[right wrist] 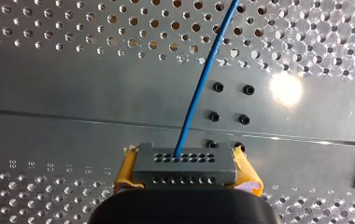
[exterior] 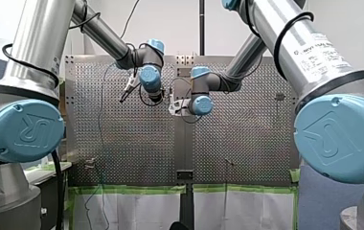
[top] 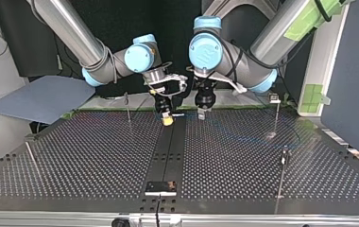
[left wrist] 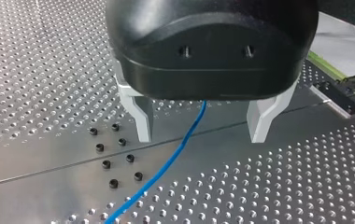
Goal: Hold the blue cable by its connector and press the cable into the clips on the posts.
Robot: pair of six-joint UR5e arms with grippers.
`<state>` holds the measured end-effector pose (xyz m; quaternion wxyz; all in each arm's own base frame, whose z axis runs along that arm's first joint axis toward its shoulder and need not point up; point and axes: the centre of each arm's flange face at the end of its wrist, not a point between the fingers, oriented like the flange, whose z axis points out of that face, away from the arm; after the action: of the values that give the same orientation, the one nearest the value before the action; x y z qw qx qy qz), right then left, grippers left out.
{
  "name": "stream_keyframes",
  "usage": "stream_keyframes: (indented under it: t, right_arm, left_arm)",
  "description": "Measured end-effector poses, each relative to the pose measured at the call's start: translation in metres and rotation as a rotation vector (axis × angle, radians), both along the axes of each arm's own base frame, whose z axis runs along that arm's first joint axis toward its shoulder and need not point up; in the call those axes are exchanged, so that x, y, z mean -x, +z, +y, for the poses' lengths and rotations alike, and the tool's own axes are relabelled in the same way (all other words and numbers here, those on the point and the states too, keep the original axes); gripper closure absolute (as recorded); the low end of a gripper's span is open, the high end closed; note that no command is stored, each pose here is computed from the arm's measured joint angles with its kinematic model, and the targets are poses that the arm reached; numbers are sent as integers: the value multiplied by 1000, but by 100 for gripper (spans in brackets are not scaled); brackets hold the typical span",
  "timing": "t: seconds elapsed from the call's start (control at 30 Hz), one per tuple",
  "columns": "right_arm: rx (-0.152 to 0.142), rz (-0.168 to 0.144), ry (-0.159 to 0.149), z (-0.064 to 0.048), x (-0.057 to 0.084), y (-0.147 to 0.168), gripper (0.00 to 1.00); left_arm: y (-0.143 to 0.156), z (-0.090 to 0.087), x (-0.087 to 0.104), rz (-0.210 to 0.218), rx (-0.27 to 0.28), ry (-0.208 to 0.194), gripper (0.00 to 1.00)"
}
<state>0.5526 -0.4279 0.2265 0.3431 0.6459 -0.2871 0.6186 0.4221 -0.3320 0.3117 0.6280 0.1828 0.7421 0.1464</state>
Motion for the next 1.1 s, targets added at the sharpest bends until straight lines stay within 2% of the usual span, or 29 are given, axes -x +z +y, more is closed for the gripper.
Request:
stream_keyframes:
  t: [0.43, 0.7, 1.1]
  right_arm:
    - [0, 1, 4, 0, 0, 0, 100]
    - [2, 3, 16, 1, -1, 0, 100]
    - [4, 5, 26, 2, -2, 0, 100]
  left_arm:
    - [0, 2, -5, -14, 10, 1, 0]
    - [-14, -2, -10, -9, 7, 3, 0]
    - [-12, -1, -21, -66, 37, 28, 0]
